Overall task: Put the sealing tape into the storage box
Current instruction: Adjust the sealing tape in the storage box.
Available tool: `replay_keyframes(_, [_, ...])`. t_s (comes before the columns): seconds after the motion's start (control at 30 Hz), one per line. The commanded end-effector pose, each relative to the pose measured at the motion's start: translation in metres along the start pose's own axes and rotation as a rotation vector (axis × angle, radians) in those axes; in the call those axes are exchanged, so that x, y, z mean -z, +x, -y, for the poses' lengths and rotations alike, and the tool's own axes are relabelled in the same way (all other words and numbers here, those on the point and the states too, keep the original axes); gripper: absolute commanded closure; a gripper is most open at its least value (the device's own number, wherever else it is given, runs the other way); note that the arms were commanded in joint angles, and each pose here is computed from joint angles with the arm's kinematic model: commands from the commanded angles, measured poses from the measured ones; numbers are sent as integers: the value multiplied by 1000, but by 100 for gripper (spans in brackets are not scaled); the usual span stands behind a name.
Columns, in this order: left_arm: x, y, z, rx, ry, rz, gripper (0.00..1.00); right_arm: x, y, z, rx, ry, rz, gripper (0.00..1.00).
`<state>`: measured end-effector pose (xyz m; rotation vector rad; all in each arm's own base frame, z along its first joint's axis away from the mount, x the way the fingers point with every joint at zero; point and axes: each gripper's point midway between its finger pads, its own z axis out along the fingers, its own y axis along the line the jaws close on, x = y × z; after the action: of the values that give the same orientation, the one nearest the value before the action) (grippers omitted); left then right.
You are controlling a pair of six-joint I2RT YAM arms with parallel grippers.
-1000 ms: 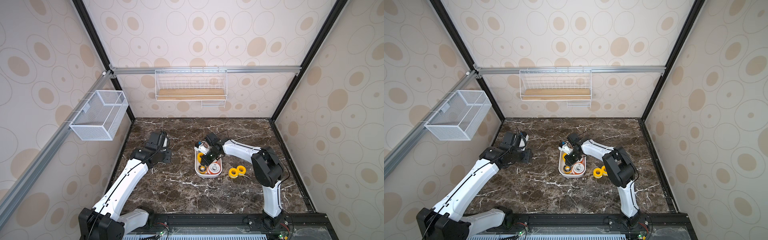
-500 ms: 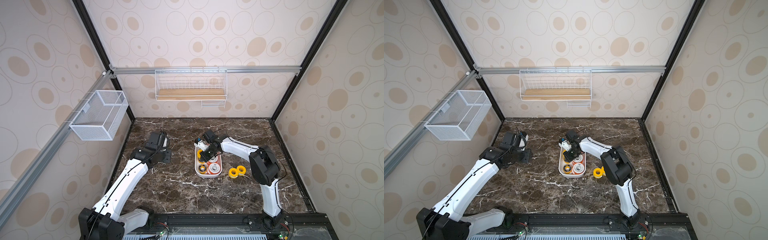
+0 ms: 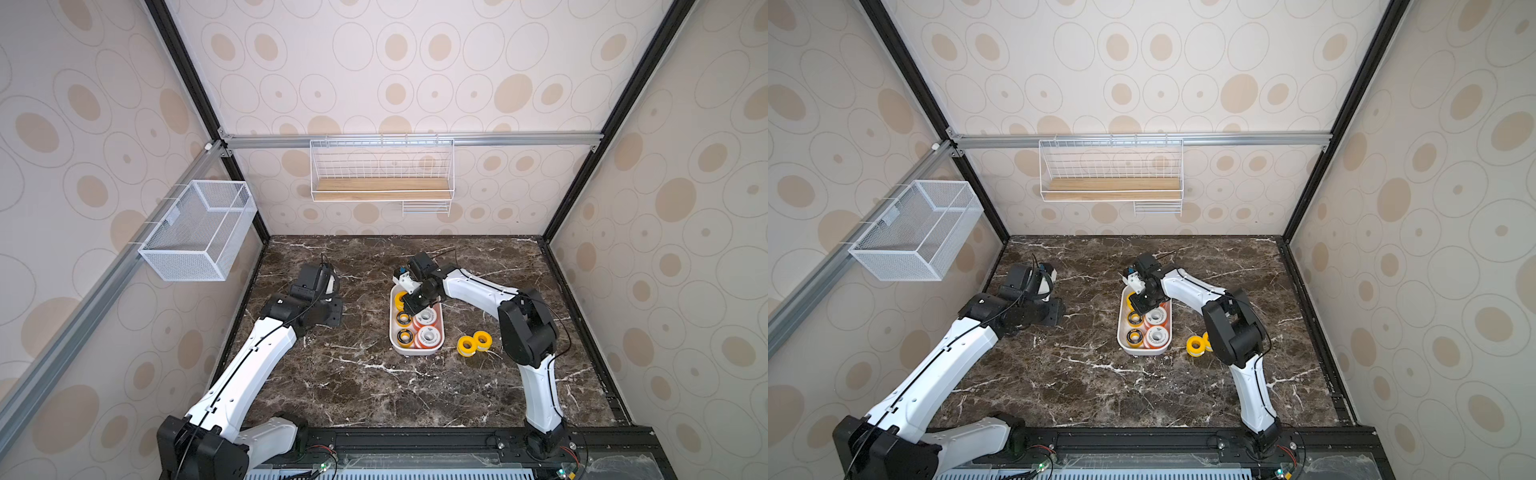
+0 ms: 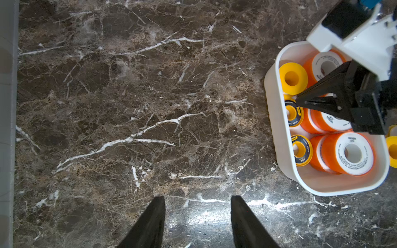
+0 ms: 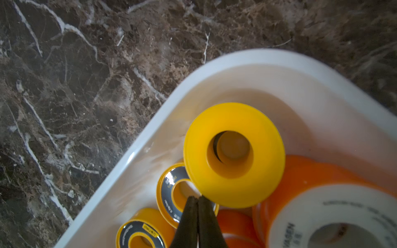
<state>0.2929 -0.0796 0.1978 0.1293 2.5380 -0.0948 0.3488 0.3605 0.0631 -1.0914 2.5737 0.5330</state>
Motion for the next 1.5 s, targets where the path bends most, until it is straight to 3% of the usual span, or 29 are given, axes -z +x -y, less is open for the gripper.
replay_keyframes(0.0, [3,0,-3,-5,-10,-2,47,0,0,-6,-5,-33,-13,90])
replay_keyframes(0.23, [3,-1,-1,-9,2,0,46,50,-12,-25,49,-72,144,72])
replay_keyframes(0.4, [3,0,-1,-5,3,0,46,92,-9,-14,25,-2,229,67])
replay_keyframes(0.73, [6,-2,-2,3,3,16,46,141,69,63,-181,223,197,60])
replay_keyframes(1.1, [5,-2,-1,12,7,22,46,144,171,114,-394,401,72,47])
replay_keyframes(1.33, [4,-1,1,9,17,14,45,128,195,114,-418,396,-10,47])
replay_keyframes(1.47, [3,-1,1,9,16,11,46,122,202,104,-414,343,-36,54])
